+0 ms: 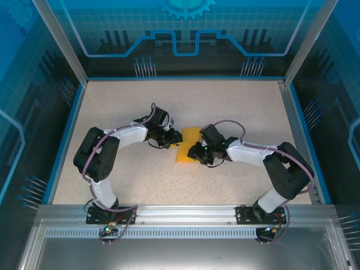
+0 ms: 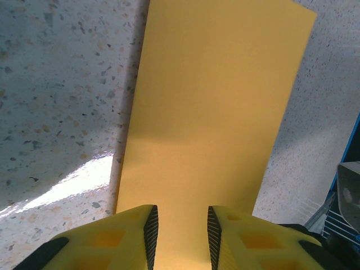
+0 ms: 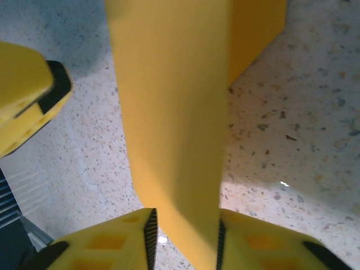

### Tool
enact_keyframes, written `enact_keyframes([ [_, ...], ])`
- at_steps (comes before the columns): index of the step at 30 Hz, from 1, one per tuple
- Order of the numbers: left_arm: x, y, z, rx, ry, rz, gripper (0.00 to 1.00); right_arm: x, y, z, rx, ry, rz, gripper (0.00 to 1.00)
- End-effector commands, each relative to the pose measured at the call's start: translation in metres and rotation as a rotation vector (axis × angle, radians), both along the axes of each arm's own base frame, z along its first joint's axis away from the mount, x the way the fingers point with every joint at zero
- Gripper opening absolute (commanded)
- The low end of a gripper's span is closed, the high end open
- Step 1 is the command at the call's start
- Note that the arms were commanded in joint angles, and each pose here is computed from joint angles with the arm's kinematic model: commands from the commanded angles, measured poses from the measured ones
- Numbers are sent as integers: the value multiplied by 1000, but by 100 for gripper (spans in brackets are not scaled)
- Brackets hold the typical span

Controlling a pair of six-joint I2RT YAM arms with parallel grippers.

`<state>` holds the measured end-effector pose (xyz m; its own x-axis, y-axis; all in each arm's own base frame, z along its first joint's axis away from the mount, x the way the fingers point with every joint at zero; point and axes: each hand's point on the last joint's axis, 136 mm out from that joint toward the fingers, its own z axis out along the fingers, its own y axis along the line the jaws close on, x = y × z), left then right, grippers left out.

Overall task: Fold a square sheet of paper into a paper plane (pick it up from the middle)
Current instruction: Third fold the triangle at the center of the table.

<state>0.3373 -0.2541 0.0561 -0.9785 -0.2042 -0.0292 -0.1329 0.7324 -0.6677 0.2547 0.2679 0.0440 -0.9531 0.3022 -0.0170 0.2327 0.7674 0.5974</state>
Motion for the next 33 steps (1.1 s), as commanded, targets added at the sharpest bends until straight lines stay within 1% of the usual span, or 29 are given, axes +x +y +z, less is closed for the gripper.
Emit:
enact_keyframes([
  [1,3,-8,15,-46,-22,-15,32,-6,-1,1,5,1,-25,22],
  [3,2,-13,18,-77,-27,-28,32,-7,-4,2,-8,6,-19,13],
  [5,3,-18,21,-115,-31,-41,32,-10,-6,3,-17,13,17,7],
  [8,2,-26,26,-156,-40,-65,33,-19,-11,3,-38,44,109,4],
  [10,1,-28,25,-158,-41,-77,32,-25,-16,3,-48,69,164,4],
  [12,-1,-31,20,-152,-31,-83,32,-32,-19,3,-29,95,218,4],
  [15,-4,-34,9,-141,-9,-90,32,-33,-27,3,-32,113,240,5],
  [19,-6,-36,-7,-117,28,-91,31,-29,-28,4,-27,109,225,7],
  [25,-6,-35,-24,-74,56,-82,29,-22,-27,7,-14,90,163,14],
  [29,-8,-32,-34,-43,79,-84,29,-14,-23,11,5,71,130,12],
  [33,-11,-30,-42,-27,99,-85,29,-6,-15,10,14,70,133,11],
])
